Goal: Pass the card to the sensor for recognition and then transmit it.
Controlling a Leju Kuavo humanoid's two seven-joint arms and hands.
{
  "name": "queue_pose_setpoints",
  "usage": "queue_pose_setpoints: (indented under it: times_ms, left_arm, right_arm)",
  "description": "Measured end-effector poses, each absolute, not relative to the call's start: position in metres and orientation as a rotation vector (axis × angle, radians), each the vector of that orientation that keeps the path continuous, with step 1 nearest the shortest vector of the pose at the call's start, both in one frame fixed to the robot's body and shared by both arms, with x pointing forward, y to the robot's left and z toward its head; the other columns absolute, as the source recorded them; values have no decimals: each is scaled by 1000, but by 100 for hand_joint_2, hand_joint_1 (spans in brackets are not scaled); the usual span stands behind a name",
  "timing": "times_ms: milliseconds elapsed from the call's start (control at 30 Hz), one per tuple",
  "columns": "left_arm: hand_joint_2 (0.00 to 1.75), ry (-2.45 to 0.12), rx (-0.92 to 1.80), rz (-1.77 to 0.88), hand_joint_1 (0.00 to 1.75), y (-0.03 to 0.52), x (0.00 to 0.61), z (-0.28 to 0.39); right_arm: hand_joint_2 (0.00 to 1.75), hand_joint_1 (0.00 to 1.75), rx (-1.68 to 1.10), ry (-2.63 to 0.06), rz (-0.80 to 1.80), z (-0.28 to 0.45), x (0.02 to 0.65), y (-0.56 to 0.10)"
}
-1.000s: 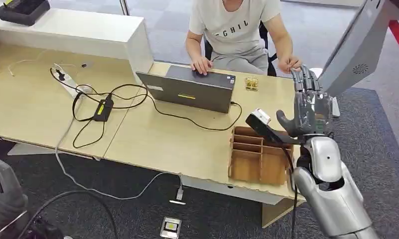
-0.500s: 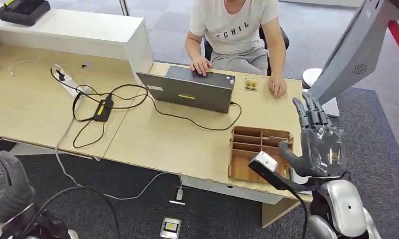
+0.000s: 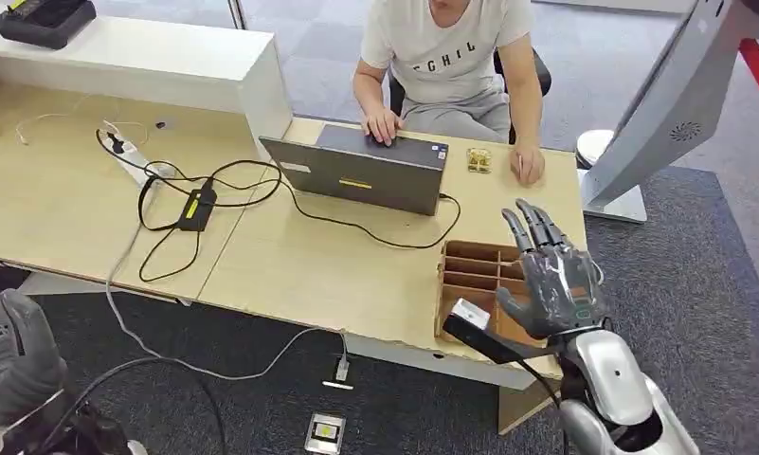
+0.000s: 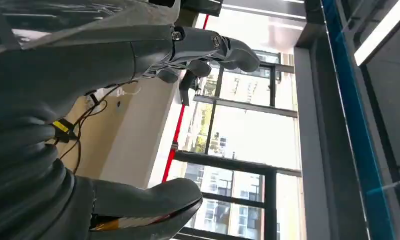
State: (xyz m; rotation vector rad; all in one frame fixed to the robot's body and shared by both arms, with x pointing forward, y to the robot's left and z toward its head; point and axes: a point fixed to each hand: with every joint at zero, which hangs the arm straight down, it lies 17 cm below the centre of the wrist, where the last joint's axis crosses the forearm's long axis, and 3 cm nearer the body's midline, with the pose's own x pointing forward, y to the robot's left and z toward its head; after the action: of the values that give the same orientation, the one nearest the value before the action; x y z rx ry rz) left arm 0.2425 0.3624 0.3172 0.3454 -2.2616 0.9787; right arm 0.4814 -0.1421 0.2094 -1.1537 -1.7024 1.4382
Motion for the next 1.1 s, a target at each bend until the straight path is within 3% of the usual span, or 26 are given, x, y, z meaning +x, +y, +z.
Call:
queue_pose_setpoints:
  times_ms: [600, 1100]
  left_arm:
    - [175, -2245, 327, 995, 0, 364, 243, 313]
    - [175, -2251, 320, 1004, 0, 364, 244, 316]
  right_arm:
    - [175, 2, -1244, -1477, 1425, 167, 530, -190]
    - [175, 24, -1225, -1373, 1481, 136, 533, -208]
